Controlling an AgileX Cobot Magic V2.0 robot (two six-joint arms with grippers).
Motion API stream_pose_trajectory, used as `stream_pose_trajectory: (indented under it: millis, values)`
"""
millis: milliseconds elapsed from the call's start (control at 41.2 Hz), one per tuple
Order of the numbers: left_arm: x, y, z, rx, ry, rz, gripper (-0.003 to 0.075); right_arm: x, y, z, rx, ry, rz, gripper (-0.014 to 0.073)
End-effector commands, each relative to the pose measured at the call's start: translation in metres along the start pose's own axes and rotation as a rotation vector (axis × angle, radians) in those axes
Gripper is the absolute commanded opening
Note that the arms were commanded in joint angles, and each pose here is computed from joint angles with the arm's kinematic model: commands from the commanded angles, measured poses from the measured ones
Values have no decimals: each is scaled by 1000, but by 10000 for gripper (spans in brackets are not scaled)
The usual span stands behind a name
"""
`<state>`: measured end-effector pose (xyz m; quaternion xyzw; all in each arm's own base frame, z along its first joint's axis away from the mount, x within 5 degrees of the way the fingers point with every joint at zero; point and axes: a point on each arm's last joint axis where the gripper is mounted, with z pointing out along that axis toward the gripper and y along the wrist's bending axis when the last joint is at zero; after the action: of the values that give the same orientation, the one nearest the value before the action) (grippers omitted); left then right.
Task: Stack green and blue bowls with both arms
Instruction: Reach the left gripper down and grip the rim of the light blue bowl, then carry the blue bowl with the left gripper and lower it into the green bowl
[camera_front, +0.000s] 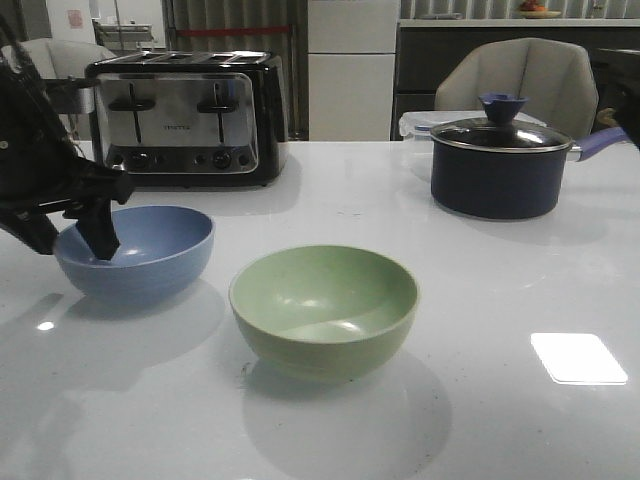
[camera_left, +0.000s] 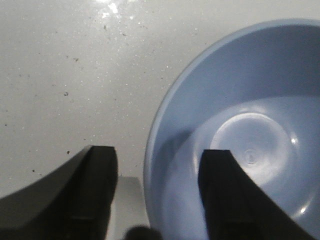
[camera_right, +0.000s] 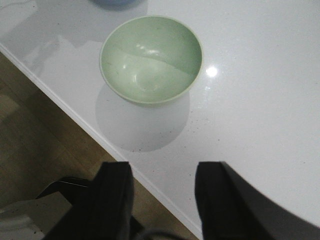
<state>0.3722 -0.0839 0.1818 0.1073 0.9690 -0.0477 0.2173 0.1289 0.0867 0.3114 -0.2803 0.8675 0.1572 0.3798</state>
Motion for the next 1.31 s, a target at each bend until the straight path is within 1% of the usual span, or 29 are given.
stream_pose_trajectory:
  millis: [0, 146, 194, 315, 437, 485, 631, 800, 897, 1067, 1188, 1285]
  values:
    - [-18, -4, -23, 5, -123, 0, 280, -11, 0, -7, 15, -89, -19, 418]
    - [-17, -4, -23, 6, -119, 0, 121, -11, 0, -7, 15, -89, -19, 418]
    - [-17, -4, -24, 6, -117, 0, 87, -11, 0, -7, 15, -89, -19, 418]
    - [-17, -5, -36, 10, -121, -1, 93, -11, 0, -7, 15, -89, -19, 418]
    - [-19, -10, -62, 36, -158, -14, 93, -11, 0, -7, 15, -89, -19, 418]
    - [-19, -15, -73, 56, -173, 0, 93, -11, 0, -7, 15, -89, -19, 418]
    - [-16, -40, -112, 114, -234, 75, 93, -11, 0, -7, 15, -89, -19, 418]
    - [-8, -77, -138, 191, -267, 161, 93, -11, 0, -7, 15, -89, -19, 418]
    - [-3, -100, -139, 232, -240, 219, 93, -11, 0, -7, 15, -89, -19, 418]
    - [-4, -140, -139, 294, -245, 311, 93, -11, 0, -7, 15, -88, -19, 418]
    - [-5, -157, -128, 311, -222, 345, 93, -12, 0, -7, 15, -89, -19, 418]
    - [-6, -160, -114, 307, -195, 348, 93, -12, 0, -7, 15, -89, -19, 418]
